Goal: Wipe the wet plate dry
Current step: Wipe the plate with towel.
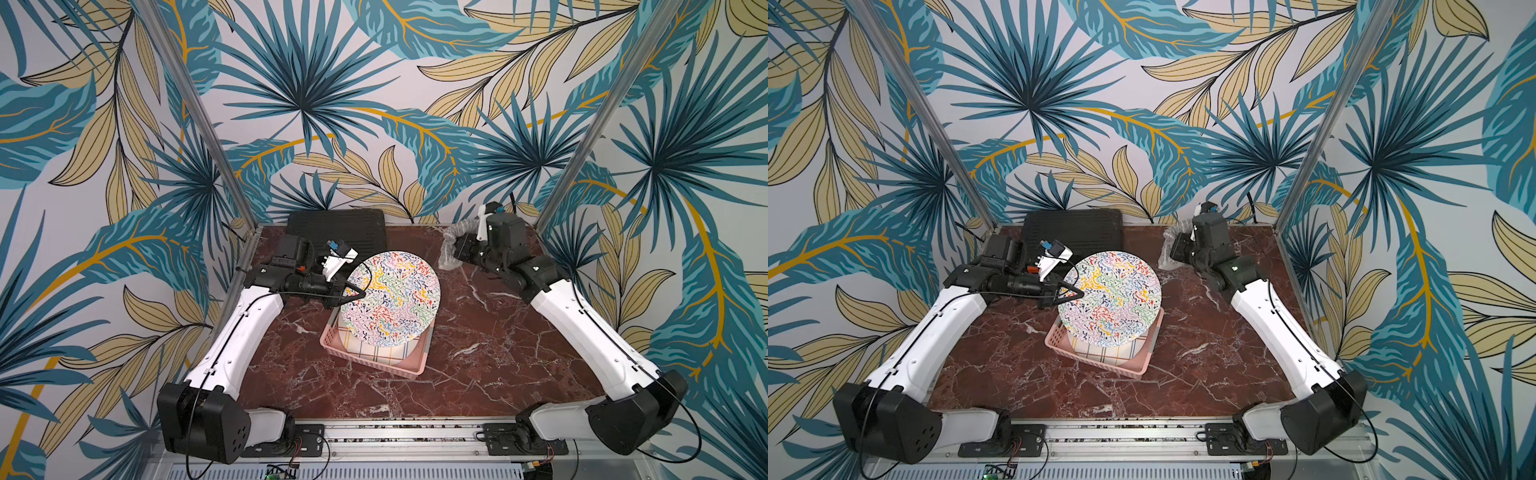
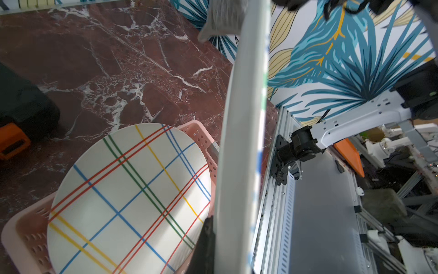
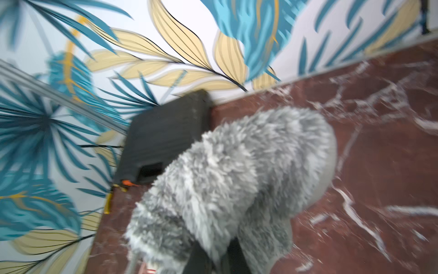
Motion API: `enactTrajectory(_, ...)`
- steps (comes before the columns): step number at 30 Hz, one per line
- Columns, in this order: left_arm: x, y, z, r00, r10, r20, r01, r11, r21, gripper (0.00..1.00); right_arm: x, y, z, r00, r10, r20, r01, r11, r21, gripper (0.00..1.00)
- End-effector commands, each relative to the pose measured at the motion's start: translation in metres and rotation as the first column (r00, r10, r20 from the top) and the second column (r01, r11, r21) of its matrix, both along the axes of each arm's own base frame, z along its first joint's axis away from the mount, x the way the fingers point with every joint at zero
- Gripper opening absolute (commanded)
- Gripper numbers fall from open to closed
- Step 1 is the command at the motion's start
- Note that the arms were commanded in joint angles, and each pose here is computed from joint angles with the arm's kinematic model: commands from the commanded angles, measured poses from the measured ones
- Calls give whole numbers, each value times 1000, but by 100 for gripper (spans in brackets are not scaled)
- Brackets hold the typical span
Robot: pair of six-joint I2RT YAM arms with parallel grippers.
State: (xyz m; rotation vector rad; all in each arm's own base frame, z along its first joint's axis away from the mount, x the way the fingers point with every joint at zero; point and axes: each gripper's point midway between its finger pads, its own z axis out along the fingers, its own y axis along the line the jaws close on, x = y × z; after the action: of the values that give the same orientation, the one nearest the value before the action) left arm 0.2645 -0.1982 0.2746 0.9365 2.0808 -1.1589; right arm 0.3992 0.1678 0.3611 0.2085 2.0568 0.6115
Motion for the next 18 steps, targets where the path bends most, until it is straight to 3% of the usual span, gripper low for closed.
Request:
enactTrajectory(1, -10, -7, 22, 984, -83, 156, 77, 996, 41, 0, -3, 43, -2, 975, 193, -111, -180, 976, 121, 0)
enactTrajectory(4, -12, -14, 27, 974, -118, 193, 107, 992, 66, 0, 5, 76, 3, 943, 298, -145, -258, 935, 244, 0)
enactTrajectory(8, -22, -28, 30, 954, -200, 221, 182, 978, 101, 0, 6, 121, 0, 885, 422, -198, -355, 885, 300, 0)
enactTrajectory(14, -12, -37, 27, 948, -213, 236, 187, 974, 127, 0, -19, 187, -11, 738, 622, -262, -494, 762, 419, 0)
enactTrajectory(18, 0, -39, 23, 947, -203, 248, 167, 973, 157, 0, -44, 207, -21, 625, 716, -310, -538, 684, 493, 0)
